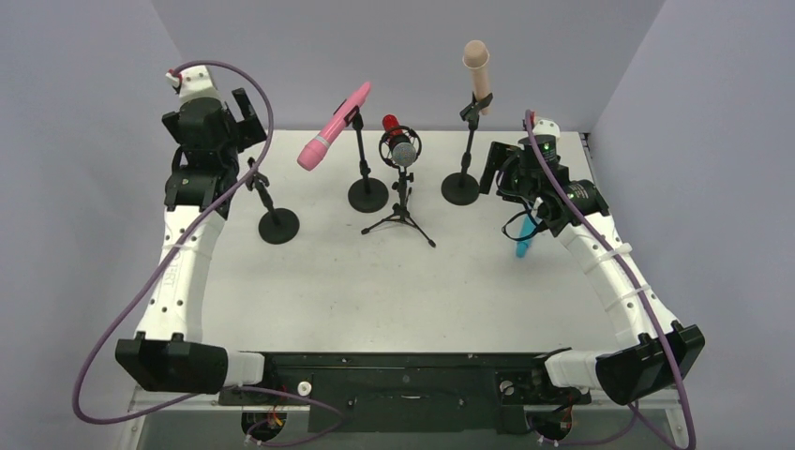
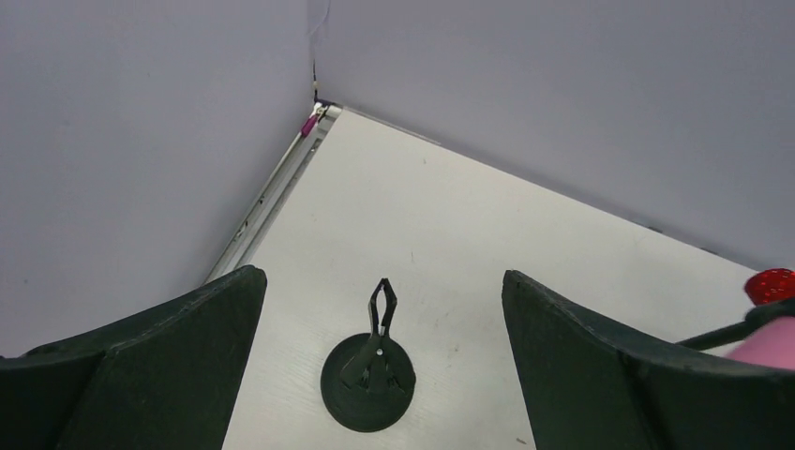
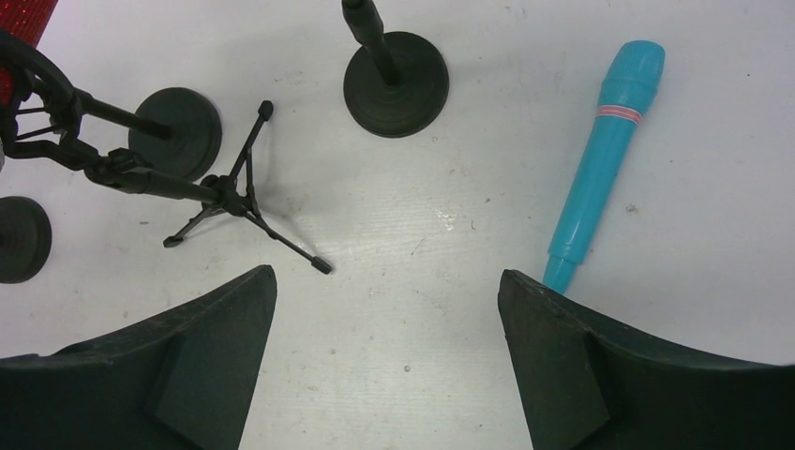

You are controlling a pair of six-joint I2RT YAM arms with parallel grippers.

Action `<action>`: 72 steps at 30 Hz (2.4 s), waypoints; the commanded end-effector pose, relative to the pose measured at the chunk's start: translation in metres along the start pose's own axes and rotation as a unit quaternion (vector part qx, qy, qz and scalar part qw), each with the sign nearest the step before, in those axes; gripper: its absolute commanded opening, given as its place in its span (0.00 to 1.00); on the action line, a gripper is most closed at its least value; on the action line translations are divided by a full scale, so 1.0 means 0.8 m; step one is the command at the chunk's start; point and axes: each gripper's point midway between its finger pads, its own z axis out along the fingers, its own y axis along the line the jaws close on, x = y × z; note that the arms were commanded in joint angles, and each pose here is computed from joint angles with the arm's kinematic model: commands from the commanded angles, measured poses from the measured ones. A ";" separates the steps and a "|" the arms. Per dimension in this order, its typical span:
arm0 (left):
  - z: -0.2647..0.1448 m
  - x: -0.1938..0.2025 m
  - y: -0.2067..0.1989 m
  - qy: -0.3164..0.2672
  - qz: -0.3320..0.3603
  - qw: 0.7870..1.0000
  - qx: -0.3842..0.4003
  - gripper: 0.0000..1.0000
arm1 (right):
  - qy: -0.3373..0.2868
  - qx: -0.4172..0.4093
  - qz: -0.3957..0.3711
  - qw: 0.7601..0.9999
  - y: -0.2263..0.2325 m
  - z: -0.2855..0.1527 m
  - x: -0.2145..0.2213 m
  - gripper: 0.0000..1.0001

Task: Remove the microphone from the stand

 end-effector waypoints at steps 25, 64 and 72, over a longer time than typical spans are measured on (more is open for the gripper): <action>-0.251 0.131 -0.203 0.055 0.062 0.941 0.328 0.96 | -0.202 -0.060 -0.060 0.976 0.040 -0.031 -0.129 0.89; -0.289 0.135 -0.169 0.078 0.063 0.927 0.362 0.96 | -0.398 -0.053 -0.229 0.887 0.116 0.042 -0.295 0.82; -0.289 0.141 -0.174 0.086 0.063 0.924 0.367 0.96 | -0.395 -0.043 -0.248 0.884 0.118 0.042 -0.297 0.54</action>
